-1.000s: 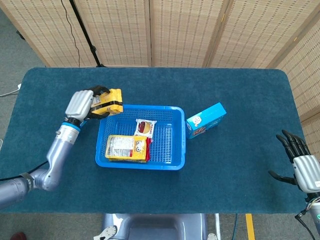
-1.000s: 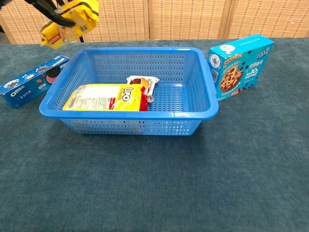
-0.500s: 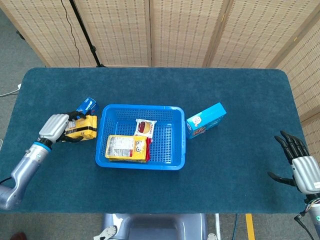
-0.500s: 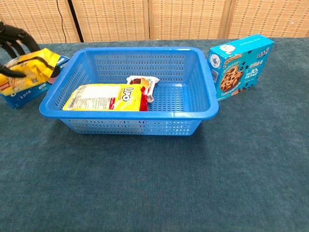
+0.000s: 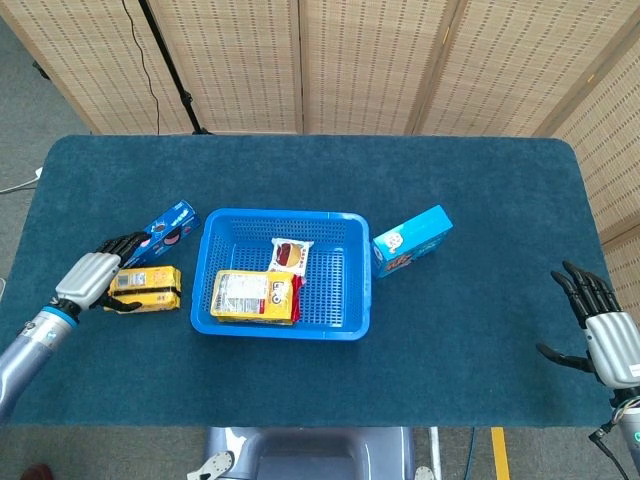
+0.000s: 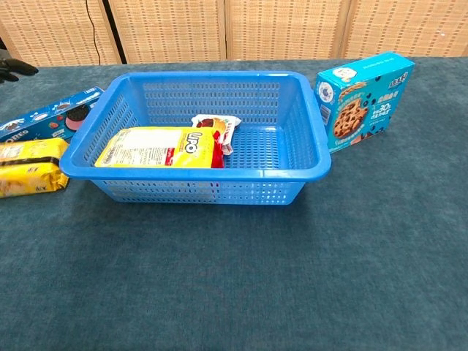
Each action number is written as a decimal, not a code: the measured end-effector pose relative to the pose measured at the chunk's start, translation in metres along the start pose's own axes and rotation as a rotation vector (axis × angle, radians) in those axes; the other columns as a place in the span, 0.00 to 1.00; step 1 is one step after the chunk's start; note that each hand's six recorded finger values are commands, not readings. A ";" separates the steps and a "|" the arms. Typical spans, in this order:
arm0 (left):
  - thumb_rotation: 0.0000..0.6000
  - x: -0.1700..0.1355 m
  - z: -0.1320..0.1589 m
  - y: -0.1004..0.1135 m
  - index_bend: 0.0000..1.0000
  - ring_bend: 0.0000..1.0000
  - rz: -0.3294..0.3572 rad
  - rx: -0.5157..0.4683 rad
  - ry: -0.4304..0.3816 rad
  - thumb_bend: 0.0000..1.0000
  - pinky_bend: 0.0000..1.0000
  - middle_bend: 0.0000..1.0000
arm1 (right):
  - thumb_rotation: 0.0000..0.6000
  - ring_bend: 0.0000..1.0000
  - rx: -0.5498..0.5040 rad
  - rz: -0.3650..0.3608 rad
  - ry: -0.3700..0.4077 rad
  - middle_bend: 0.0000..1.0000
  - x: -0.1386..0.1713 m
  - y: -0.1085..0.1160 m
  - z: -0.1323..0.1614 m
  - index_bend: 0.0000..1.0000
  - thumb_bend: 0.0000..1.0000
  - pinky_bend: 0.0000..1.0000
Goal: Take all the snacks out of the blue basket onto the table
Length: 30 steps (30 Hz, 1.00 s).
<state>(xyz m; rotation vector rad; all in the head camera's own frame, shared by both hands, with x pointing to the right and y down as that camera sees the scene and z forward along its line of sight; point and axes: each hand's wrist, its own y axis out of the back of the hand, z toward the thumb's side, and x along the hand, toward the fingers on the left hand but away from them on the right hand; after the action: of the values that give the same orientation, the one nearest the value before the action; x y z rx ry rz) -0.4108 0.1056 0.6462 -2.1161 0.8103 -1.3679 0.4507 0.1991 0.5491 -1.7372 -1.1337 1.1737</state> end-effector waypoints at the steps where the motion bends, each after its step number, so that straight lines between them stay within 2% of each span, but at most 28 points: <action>1: 1.00 -0.002 0.008 0.004 0.00 0.00 0.009 -0.014 -0.030 0.00 0.00 0.00 | 1.00 0.00 0.000 0.000 0.000 0.00 0.000 0.000 0.000 0.00 0.00 0.06; 4: 1.00 -0.009 0.029 0.015 0.00 0.00 0.026 -0.037 -0.107 0.00 0.00 0.00 | 1.00 0.00 -0.002 0.000 -0.002 0.00 0.001 0.001 0.000 0.00 0.00 0.06; 8: 1.00 -0.011 0.057 0.027 0.00 0.00 0.038 -0.040 -0.170 0.00 0.00 0.00 | 1.00 0.00 -0.004 0.002 -0.002 0.00 0.000 0.000 0.000 0.00 0.00 0.06; 14: 1.00 0.005 0.106 0.032 0.00 0.00 0.005 0.033 -0.237 0.00 0.00 0.00 | 1.00 0.00 -0.006 0.002 0.004 0.00 0.000 0.000 0.002 0.00 0.00 0.06; 22: 1.00 0.043 0.159 0.006 0.00 0.00 -0.101 0.149 -0.234 0.00 0.00 0.00 | 1.00 0.00 -0.010 -0.002 -0.017 0.00 0.000 0.002 -0.004 0.00 0.00 0.06; 30: 1.00 0.067 0.184 -0.034 0.00 0.00 -0.196 0.188 -0.200 0.00 0.00 0.00 | 1.00 0.00 -0.008 0.002 -0.023 0.00 -0.001 0.002 -0.007 0.00 0.00 0.06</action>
<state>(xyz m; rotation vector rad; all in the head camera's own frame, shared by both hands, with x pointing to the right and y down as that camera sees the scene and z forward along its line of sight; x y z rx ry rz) -0.2124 0.0973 0.6419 -2.1822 0.3878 -1.2468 0.4580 0.1970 0.5502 -1.7353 -1.1517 1.1947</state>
